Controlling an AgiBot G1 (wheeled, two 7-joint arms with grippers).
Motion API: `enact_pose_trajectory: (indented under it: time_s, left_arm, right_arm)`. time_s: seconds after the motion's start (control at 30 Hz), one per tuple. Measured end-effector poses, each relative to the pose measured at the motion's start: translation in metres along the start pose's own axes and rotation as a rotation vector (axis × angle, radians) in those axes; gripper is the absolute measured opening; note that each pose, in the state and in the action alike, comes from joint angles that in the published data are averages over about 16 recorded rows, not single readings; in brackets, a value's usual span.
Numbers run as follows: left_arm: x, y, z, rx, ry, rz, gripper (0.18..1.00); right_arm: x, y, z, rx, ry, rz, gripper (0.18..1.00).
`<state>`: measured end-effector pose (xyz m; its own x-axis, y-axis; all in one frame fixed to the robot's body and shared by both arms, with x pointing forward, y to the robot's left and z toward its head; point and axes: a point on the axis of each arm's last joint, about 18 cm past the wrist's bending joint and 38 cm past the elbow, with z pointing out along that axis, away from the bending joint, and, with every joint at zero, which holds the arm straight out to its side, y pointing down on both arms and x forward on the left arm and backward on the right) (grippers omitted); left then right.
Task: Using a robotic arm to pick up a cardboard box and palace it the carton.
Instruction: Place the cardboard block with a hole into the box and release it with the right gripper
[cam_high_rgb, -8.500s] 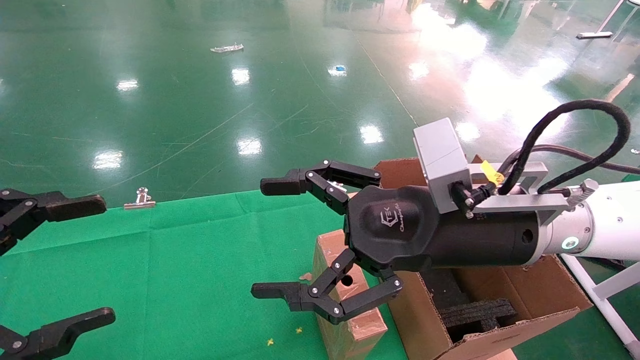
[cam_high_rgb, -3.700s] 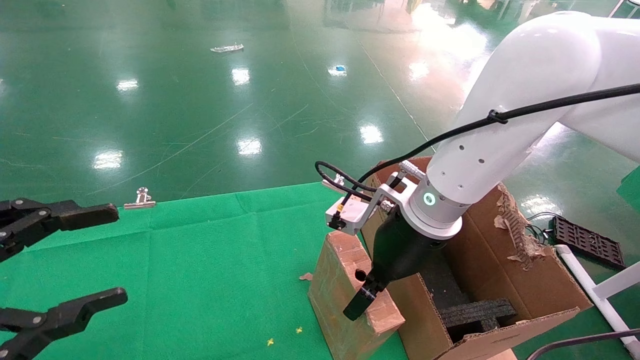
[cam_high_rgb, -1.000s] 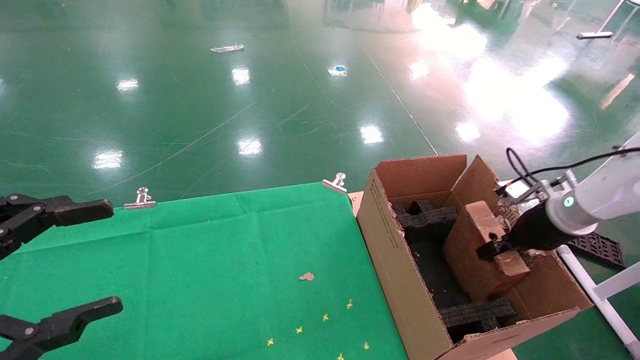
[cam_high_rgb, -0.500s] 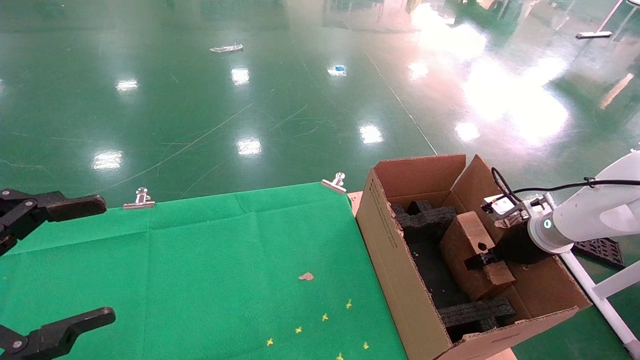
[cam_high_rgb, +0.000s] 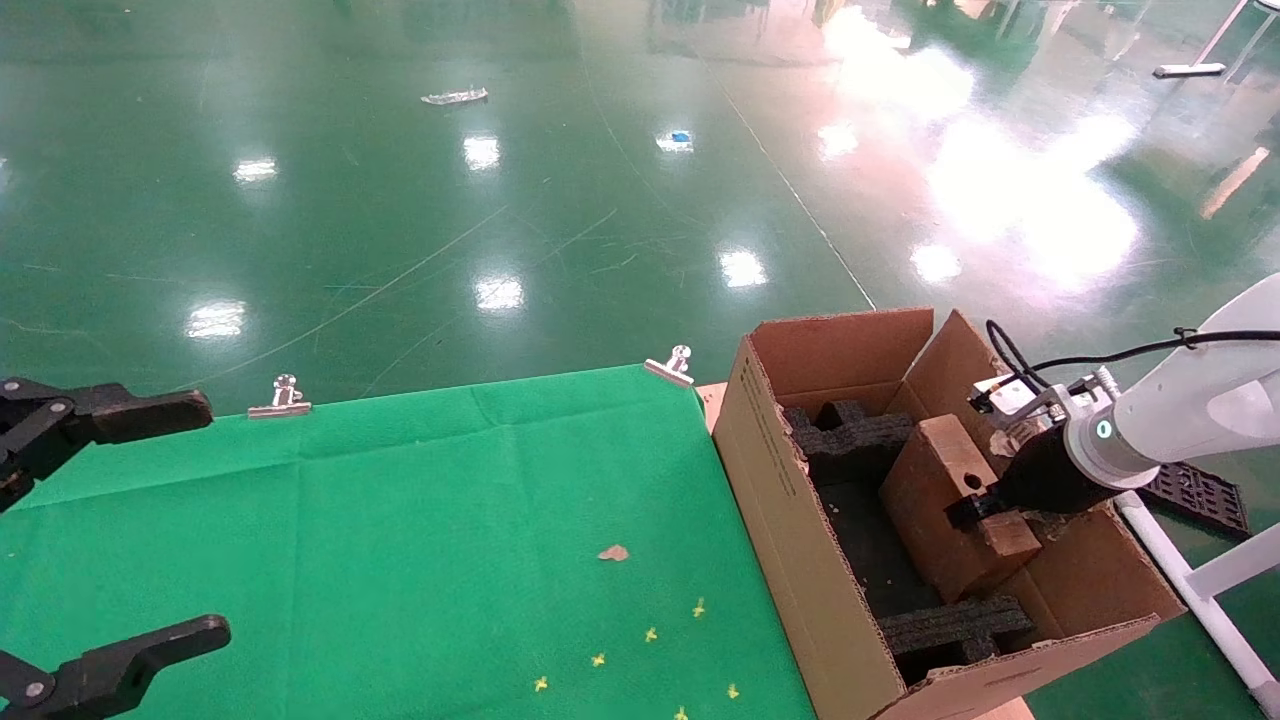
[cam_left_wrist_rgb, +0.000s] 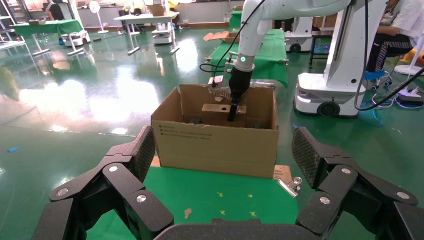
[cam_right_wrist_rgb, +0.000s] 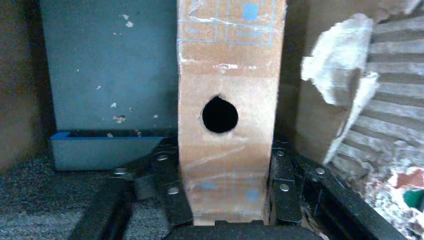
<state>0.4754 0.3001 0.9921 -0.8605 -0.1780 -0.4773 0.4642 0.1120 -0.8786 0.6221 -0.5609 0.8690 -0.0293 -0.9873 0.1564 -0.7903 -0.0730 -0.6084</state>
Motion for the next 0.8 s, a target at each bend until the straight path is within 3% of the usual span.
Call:
enact_pose_trajectory:
  time_s: [0.43,0.6,0.8]
  left_arm:
    - [0.000,0.000,0.000,0.000,0.000,0.000,1.001]
    - [0.000,0.000,0.000,0.000,0.000,0.000,1.001]
    - [0.000,0.000,0.000,0.000,0.000,0.000,1.001]
  right_arm:
    - [0.004,-0.013,-0.016,0.040,-0.014,-0.001,0.603]
    - [0.010,-0.032,-0.044,0.107,-0.034,-0.006,0.710]
    - [0.020,-0.063,-0.100,0.237,-0.069,-0.030,0.825]
